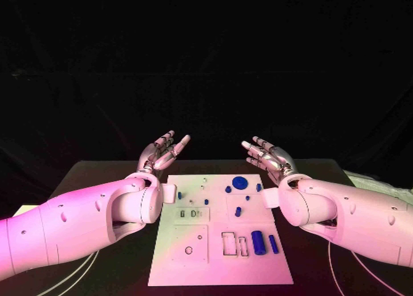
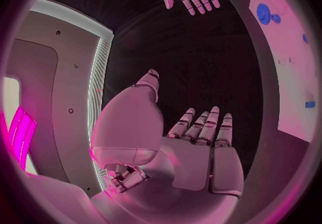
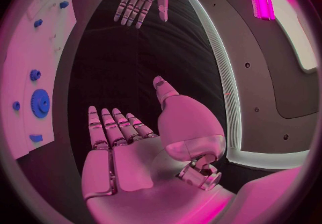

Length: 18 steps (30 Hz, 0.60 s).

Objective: Assemble the parts on the task board

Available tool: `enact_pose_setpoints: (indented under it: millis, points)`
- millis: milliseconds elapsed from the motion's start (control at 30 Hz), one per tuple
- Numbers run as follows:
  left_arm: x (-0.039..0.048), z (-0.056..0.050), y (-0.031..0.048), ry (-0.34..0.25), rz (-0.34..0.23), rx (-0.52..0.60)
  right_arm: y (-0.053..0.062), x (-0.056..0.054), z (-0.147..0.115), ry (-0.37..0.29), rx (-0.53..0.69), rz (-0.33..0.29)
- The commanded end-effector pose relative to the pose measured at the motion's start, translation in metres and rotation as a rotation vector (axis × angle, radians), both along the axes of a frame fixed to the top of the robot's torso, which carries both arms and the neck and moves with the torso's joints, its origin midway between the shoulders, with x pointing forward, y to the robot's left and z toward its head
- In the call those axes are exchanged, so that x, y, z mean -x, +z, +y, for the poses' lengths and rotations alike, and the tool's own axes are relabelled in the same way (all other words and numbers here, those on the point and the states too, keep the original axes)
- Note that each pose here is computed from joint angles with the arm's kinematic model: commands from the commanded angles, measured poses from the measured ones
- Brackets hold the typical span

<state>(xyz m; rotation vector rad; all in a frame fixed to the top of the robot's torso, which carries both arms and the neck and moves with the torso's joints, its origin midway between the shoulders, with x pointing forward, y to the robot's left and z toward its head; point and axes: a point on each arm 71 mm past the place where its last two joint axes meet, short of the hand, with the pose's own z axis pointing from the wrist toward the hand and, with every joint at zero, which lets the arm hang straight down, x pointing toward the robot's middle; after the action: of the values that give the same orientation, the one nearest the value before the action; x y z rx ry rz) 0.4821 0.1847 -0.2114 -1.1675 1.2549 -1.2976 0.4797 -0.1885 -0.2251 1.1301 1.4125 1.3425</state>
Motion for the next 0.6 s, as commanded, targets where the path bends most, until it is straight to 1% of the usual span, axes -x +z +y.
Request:
enact_pose_setpoints:
  millis: [33, 167, 333, 367, 500, 600]
  points:
    - [0.0002, -0.004, 0.0019, -0.044, -0.013, 0.014, -0.002, 0.002, 0.014, 0.222, 0.021, 0.039]
    - [0.0002, -0.004, 0.0019, -0.044, -0.013, 0.014, -0.003, 0.001, 0.016, 0.29, 0.04, 0.056]
    - [0.0002, -0.004, 0.0019, -0.044, -0.013, 0.014, -0.003, 0.0, 0.016, 0.312, 0.047, 0.062]
    - [-0.0018, 0.007, 0.0036, -0.023, -0.048, 0.02, 0.012, -0.015, -0.015, 0.161, 0.184, -0.118]
    - [0.0013, 0.009, 0.0061, -0.045, -0.057, 0.024, 0.018, -0.018, -0.023, 0.139, 0.257, -0.177]
    - [0.0052, 0.009, 0.0086, -0.071, -0.063, 0.023, 0.023, -0.019, -0.027, 0.146, 0.331, -0.223]
